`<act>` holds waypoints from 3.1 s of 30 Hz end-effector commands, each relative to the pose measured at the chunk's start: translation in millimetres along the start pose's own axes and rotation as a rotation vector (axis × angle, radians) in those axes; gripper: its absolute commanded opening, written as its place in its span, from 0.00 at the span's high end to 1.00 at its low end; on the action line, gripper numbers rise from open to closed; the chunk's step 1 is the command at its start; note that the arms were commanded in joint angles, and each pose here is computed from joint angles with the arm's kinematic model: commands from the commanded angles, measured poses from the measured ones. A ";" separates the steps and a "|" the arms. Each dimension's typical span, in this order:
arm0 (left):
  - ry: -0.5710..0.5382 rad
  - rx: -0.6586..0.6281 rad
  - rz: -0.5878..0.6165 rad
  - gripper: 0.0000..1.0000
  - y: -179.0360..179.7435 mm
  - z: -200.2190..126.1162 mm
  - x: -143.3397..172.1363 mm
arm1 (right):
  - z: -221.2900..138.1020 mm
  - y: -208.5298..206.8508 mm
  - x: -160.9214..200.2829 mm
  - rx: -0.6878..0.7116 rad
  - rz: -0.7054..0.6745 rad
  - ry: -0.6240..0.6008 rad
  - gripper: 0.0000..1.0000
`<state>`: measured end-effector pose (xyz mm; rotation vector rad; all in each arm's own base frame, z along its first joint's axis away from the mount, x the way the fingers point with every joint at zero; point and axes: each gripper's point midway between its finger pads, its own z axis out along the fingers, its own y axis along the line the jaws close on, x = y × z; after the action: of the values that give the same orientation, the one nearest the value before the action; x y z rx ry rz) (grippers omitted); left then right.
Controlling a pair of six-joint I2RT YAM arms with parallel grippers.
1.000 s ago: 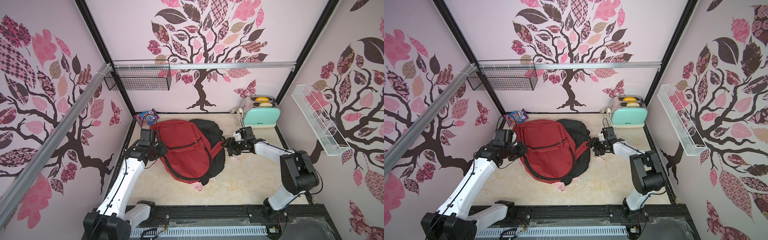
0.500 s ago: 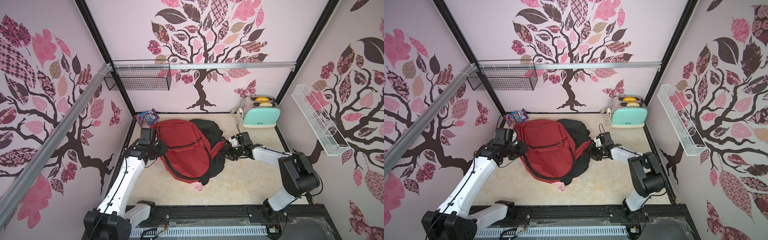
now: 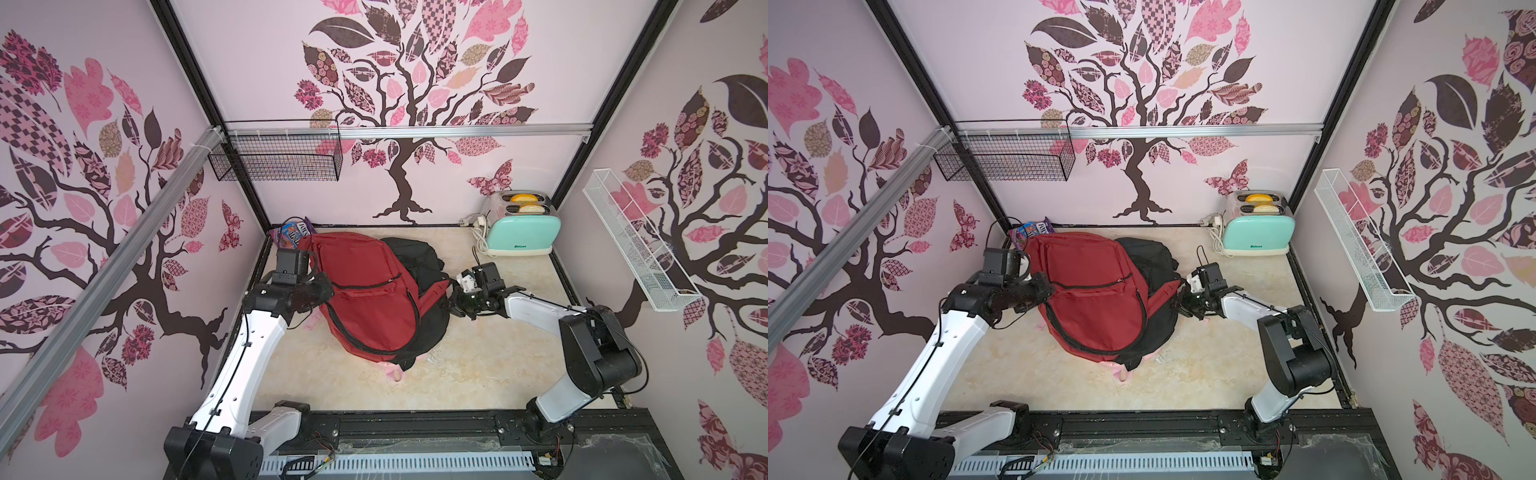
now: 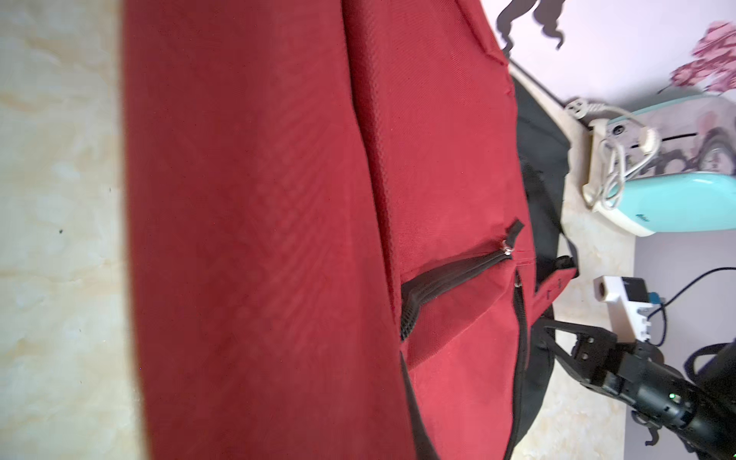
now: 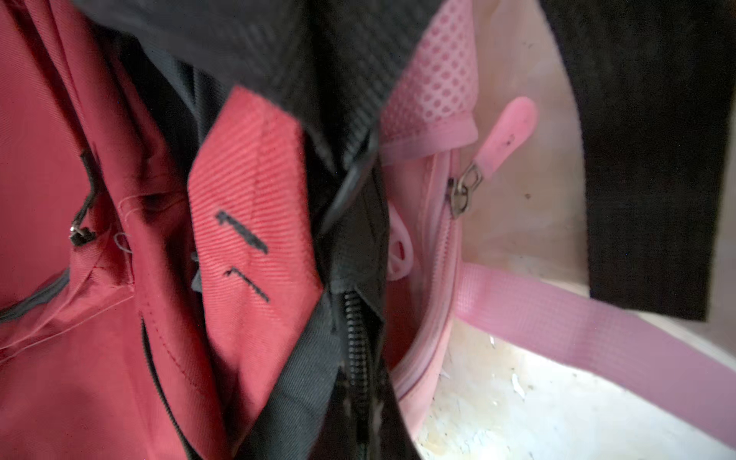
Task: Zip up the backpack
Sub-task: Pick up the backpack from the backpack, then place the backpack on the backpack.
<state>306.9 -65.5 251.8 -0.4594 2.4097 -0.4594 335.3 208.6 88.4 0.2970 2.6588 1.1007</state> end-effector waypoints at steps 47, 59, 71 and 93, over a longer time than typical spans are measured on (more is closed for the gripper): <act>-0.103 0.205 -0.128 1.00 13.2 89.6 38.4 | -270.5 269.7 -80.4 -0.034 -0.552 -0.555 1.00; -0.038 0.256 -0.121 1.00 3.3 120.6 64.2 | -332.1 366.6 -24.7 -0.514 -0.673 -0.469 1.00; -0.050 0.425 -0.125 1.00 -17.0 125.0 72.2 | -357.6 406.5 35.3 -1.028 -0.626 -0.148 1.00; -0.042 0.414 -0.113 1.00 -16.4 123.8 76.2 | -366.2 435.3 22.3 -1.045 -0.705 -0.139 1.00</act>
<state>334.6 -130.1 117.4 -0.4668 2.2001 -0.9283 287.5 294.5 595.7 -0.4985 1.7014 1.9372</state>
